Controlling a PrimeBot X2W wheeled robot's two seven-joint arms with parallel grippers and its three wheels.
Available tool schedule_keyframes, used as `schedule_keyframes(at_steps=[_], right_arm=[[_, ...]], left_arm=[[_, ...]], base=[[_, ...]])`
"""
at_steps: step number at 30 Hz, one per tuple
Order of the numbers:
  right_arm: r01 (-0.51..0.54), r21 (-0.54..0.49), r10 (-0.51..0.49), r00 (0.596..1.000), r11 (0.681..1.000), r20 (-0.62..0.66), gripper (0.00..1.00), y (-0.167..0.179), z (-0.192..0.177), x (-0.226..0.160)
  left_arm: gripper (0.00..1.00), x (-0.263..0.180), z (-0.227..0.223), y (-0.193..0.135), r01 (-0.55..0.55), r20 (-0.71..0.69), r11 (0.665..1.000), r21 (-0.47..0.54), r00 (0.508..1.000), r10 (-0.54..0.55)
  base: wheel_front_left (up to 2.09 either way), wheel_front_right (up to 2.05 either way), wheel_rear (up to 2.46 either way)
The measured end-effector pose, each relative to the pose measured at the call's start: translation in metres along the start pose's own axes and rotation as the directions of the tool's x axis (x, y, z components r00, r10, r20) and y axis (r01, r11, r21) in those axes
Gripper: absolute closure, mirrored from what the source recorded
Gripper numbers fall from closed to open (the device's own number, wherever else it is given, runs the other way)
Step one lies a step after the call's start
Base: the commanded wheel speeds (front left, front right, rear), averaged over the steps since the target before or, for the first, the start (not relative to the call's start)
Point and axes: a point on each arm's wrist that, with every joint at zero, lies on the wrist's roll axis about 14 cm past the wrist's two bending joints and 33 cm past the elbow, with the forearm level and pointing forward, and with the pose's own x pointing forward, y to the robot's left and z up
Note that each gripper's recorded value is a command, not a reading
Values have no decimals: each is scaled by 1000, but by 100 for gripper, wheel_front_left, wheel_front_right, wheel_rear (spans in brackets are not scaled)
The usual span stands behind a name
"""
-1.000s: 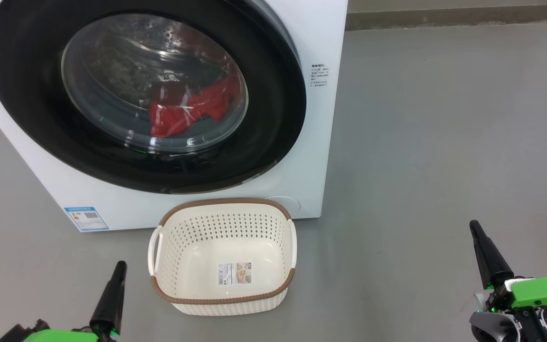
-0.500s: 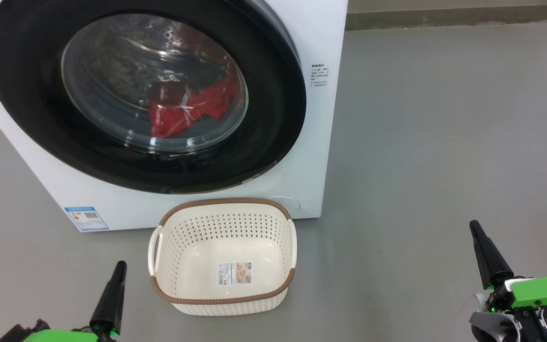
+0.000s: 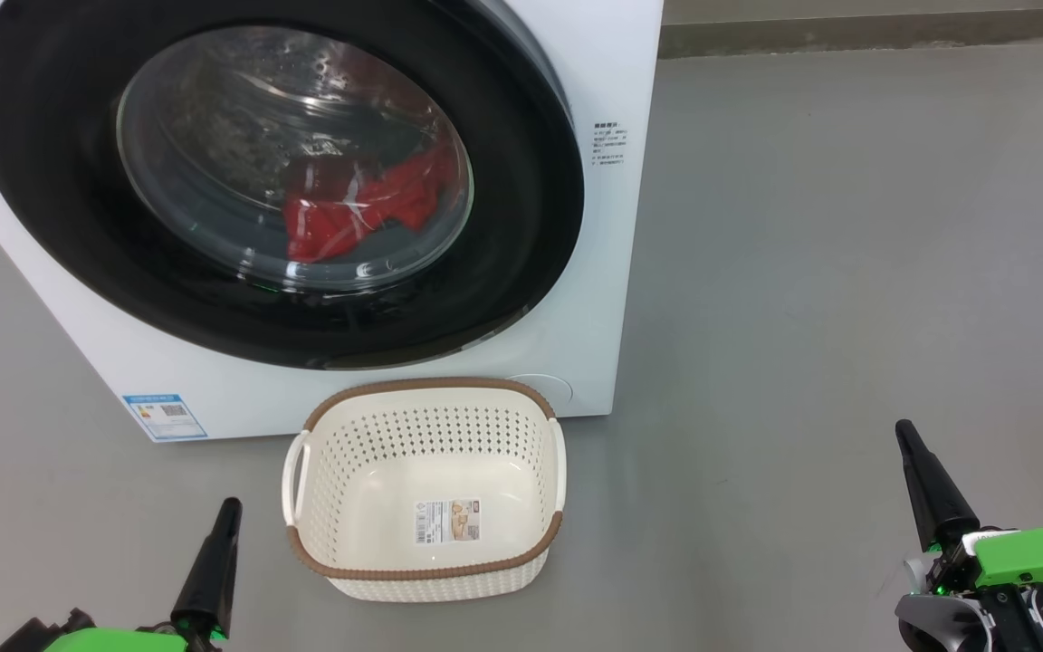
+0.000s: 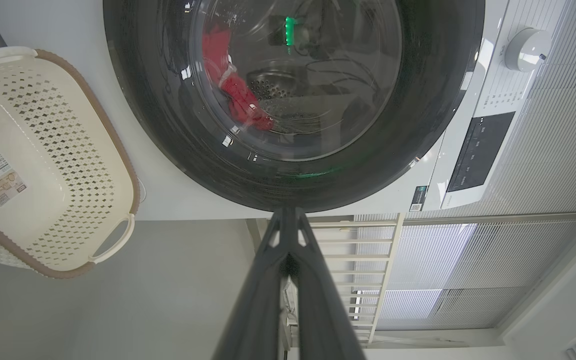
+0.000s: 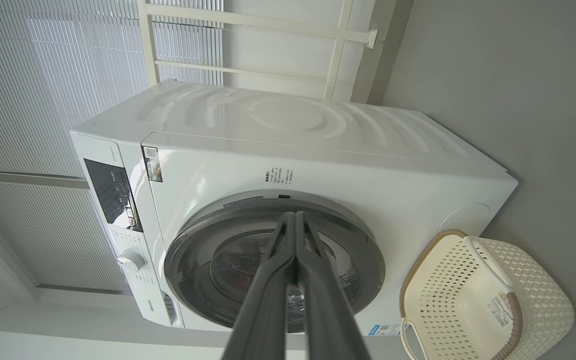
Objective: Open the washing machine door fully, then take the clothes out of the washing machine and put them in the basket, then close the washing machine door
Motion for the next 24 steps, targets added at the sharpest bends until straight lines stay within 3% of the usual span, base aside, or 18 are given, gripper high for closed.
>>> schedule_keyframes(at_steps=[24], right_arm=[[0,0,0,1000,1000,0,100,0,0,0]], left_arm=[[100,0,0,0,0,0,1000,0,1000,0]], base=[[0,0,0]])
